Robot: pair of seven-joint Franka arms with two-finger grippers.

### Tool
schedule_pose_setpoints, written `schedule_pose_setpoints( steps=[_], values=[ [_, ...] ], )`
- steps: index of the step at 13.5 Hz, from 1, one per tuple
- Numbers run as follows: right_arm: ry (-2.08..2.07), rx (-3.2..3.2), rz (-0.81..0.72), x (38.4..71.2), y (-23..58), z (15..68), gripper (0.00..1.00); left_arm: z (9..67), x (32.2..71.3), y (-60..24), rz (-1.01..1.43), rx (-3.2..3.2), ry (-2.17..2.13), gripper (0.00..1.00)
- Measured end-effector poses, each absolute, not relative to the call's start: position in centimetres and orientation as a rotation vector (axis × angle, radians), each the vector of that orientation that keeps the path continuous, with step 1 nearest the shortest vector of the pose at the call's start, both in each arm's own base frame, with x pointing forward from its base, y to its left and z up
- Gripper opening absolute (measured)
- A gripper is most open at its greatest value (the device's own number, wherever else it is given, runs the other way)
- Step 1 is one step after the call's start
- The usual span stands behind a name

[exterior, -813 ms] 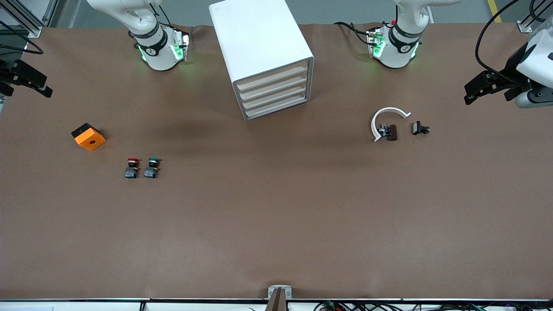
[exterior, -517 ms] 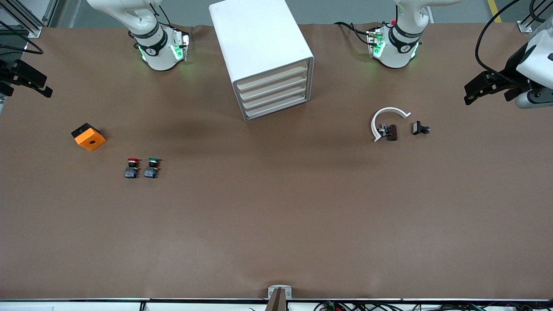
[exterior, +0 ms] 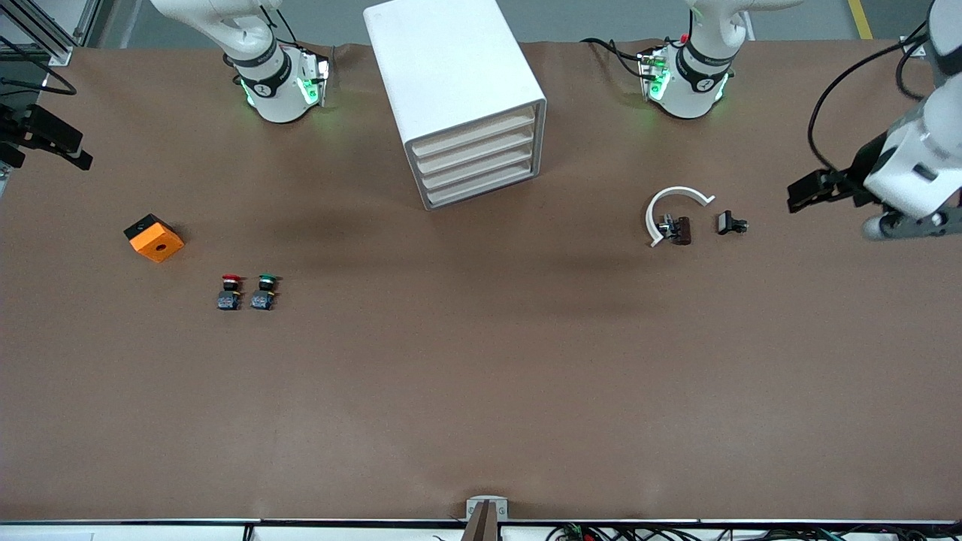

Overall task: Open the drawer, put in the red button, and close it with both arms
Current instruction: 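Reach the left gripper to the drawer while the right gripper reaches the red button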

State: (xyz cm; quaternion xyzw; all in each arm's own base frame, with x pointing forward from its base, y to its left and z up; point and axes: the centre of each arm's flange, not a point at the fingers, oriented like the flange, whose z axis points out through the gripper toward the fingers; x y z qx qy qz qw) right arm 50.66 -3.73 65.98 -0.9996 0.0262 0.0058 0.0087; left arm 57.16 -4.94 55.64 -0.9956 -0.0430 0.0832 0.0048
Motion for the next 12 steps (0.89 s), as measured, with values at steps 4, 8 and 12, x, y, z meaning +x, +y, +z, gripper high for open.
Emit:
schedule_pose_setpoints(
  steps=[4,8,12],
  values=[
    [0.054,-3.128,0.084,51.8,-2.8,64.0,1.00,46.3,61.1,-5.9,0.421,-3.086,-0.448,1.00],
    [0.058,-3.119,0.310,53.0,-2.8,58.7,1.00,38.9,63.2,-10.1,0.529,-2.964,-0.762,1.00],
    [0.076,-3.126,0.423,54.9,-3.4,53.8,1.00,32.7,64.2,-16.6,0.693,-2.825,-1.211,1.00]
  ],
)
